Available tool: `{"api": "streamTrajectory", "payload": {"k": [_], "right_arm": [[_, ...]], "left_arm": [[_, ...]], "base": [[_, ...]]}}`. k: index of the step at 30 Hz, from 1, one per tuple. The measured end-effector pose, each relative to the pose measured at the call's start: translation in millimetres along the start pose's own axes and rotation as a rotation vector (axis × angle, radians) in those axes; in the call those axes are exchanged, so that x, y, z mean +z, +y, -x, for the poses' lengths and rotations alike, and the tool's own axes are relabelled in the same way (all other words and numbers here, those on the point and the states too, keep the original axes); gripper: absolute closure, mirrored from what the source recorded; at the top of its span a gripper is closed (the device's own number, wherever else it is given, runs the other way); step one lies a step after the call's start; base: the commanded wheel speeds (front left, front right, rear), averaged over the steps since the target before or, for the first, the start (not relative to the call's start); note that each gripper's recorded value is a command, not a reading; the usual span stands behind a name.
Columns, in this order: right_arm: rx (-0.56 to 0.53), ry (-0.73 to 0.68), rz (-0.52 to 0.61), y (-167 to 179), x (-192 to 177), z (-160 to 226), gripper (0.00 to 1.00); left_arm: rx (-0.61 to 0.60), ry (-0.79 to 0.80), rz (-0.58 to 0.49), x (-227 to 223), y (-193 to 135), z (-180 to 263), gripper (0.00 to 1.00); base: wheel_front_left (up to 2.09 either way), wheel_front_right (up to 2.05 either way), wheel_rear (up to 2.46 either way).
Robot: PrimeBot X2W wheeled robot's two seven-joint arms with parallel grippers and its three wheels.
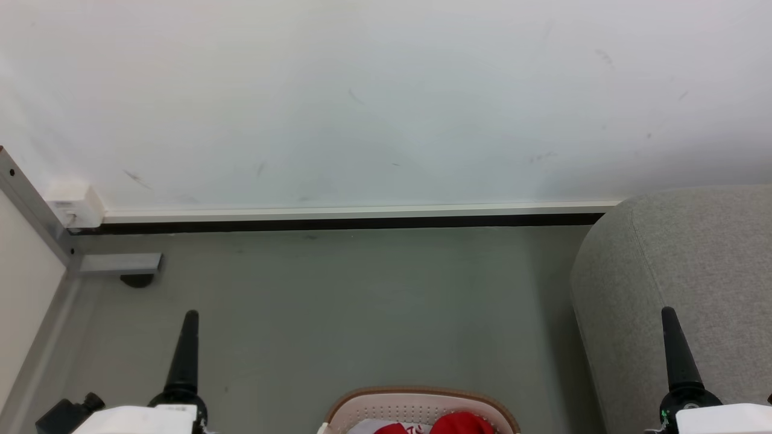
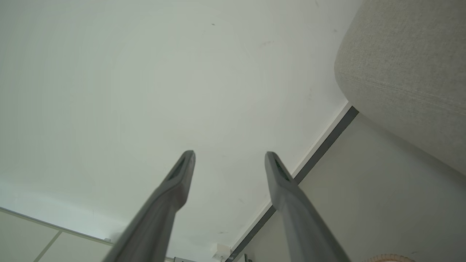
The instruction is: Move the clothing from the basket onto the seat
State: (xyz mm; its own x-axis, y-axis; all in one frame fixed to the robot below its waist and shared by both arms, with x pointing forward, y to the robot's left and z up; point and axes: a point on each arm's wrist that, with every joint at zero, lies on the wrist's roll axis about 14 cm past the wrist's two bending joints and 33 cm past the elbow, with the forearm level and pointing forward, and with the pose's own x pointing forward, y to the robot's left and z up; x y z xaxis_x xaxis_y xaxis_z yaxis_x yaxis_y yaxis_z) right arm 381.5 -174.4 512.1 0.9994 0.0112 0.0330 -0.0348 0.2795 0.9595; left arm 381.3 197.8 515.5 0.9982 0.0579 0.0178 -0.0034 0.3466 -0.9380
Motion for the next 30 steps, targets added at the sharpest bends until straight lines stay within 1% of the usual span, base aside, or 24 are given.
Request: {"api": "streamTrajectory", "payload": {"k": [4, 6, 11, 19, 26, 30], "right_arm": [[0.026, 0.004, 0.126, 6, -1, 0, 0.00], [0.036, 0.002, 0.173, 8, -1, 0, 0.00], [0.054, 0.011, 0.287, 10, -4, 0, 0.00], [0.027, 0.044, 0.478, -4, -11, 3, 0.00], [0.024, 0.052, 0.583, -7, -12, 3, 0.00], [0.026, 0.055, 0.625, -8, -12, 4, 0.00]], "left_arm": [[-0.020, 0.001, -0.093, -1, -6, 0, 0.00], [-0.033, 0.011, -0.175, -3, -8, -1, 0.00], [-0.052, -0.003, -0.287, -1, -13, -1, 0.00], [-0.076, -0.010, -0.465, -2, -18, 0, 0.00], [-0.076, 0.014, -0.622, -10, -14, 3, 0.00], [-0.085, 0.015, -0.680, -12, -15, 4, 0.00]], "base": [[0.00, 0.00, 0.00], [0.00, 0.00, 0.00], [0.00, 0.00, 0.00], [0.00, 0.00, 0.00], [0.00, 0.00, 0.00], [0.00, 0.00, 0.00]]}}
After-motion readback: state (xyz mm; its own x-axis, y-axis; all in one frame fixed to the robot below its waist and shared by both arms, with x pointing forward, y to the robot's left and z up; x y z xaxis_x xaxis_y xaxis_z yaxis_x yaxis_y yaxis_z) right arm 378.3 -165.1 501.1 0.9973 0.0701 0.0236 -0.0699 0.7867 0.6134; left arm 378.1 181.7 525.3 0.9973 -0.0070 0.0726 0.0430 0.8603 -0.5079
